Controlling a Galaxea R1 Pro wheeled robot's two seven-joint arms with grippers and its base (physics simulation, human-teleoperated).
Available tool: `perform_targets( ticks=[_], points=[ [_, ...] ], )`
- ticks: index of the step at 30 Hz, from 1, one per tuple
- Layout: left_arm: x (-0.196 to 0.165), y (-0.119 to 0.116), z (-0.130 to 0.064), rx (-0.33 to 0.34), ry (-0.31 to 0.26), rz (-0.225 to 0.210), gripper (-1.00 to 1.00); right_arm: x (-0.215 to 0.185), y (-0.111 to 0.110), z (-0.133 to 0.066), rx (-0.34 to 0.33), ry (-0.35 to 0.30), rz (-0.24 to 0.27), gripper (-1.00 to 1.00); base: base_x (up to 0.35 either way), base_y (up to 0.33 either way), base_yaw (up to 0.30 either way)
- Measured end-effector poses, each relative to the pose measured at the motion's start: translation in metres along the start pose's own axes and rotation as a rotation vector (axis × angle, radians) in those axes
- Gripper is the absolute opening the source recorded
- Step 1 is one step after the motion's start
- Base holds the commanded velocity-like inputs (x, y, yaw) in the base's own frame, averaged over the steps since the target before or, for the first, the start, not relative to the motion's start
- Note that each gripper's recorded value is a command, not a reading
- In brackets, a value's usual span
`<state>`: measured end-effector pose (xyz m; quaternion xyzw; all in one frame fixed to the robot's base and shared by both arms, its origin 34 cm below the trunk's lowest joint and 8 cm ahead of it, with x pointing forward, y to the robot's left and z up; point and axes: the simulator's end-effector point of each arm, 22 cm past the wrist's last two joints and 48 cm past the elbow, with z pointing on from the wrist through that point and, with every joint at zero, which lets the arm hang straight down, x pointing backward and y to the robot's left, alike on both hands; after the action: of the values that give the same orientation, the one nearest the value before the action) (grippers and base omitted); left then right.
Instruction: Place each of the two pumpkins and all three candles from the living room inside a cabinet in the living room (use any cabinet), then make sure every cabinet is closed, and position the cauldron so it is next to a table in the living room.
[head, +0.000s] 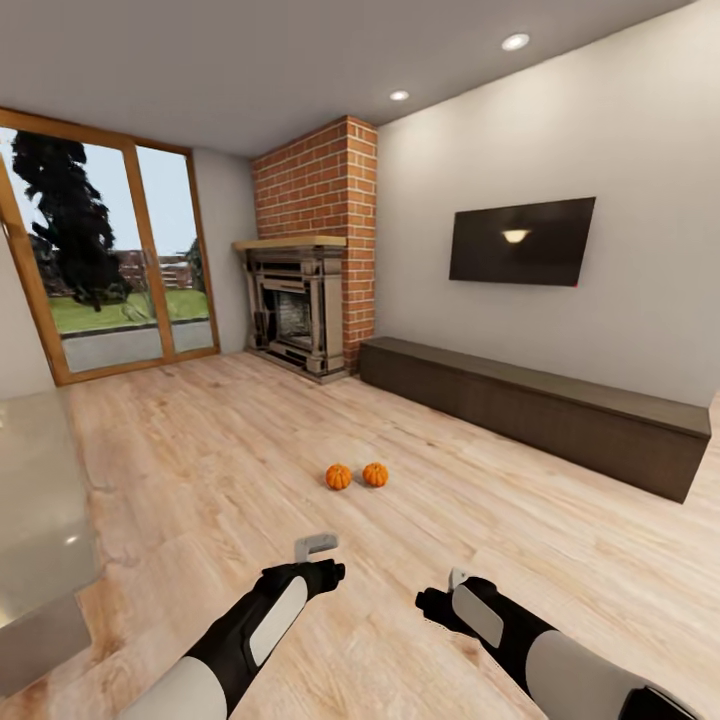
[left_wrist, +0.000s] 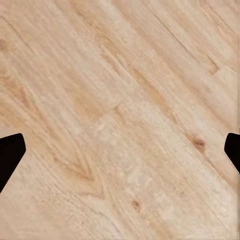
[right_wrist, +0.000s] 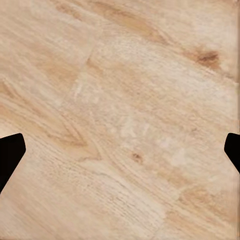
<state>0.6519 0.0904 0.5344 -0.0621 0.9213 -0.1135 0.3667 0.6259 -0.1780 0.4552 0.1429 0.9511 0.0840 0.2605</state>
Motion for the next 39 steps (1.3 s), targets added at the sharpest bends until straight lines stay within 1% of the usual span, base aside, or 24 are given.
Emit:
perform_targets(
  ticks=[3, 7, 10, 17, 22, 25, 39],
  points=[
    [0.000, 0.000, 0.000, 0.000, 0.000, 0.000, 1.00, 0.001, 0.000, 0.000, 0.001, 0.002, -0.001, 1.00, 0.217, -0.215, 0.000],
    [-0.003, -0.003, -0.001, 0.005, -0.010, 0.013, 1.00, 0.002, 0.000, 0.001, 0.002, 0.004, -0.002, 1.00, 0.049, -0.058, 0.023],
    [-0.006, -0.002, -0.001, 0.005, -0.014, 0.002, 1.00, 0.001, -0.002, 0.001, 0.004, 0.004, 0.000, 1.00, 0.010, -0.011, 0.149],
    [-0.016, -0.005, -0.008, 0.006, -0.006, -0.018, 1.00, -0.008, 0.001, -0.009, 0.006, 0.007, 0.002, 1.00, 0.001, -0.002, 0.246],
    [-0.028, 0.001, -0.013, -0.001, -0.001, -0.060, 1.00, -0.014, 0.006, -0.016, 0.003, 0.006, 0.002, 1.00, 0.000, 0.000, 0.158],
    [-0.030, 0.000, -0.017, -0.002, 0.022, -0.060, 1.00, -0.018, 0.008, -0.021, 0.002, 0.007, -0.001, 1.00, 0.000, 0.000, 0.013],
    [-0.053, -0.007, -0.034, -0.003, 0.026, -0.059, 1.00, -0.037, 0.015, -0.043, 0.005, 0.007, -0.004, 1.00, 0.000, 0.000, 0.000]
  ],
)
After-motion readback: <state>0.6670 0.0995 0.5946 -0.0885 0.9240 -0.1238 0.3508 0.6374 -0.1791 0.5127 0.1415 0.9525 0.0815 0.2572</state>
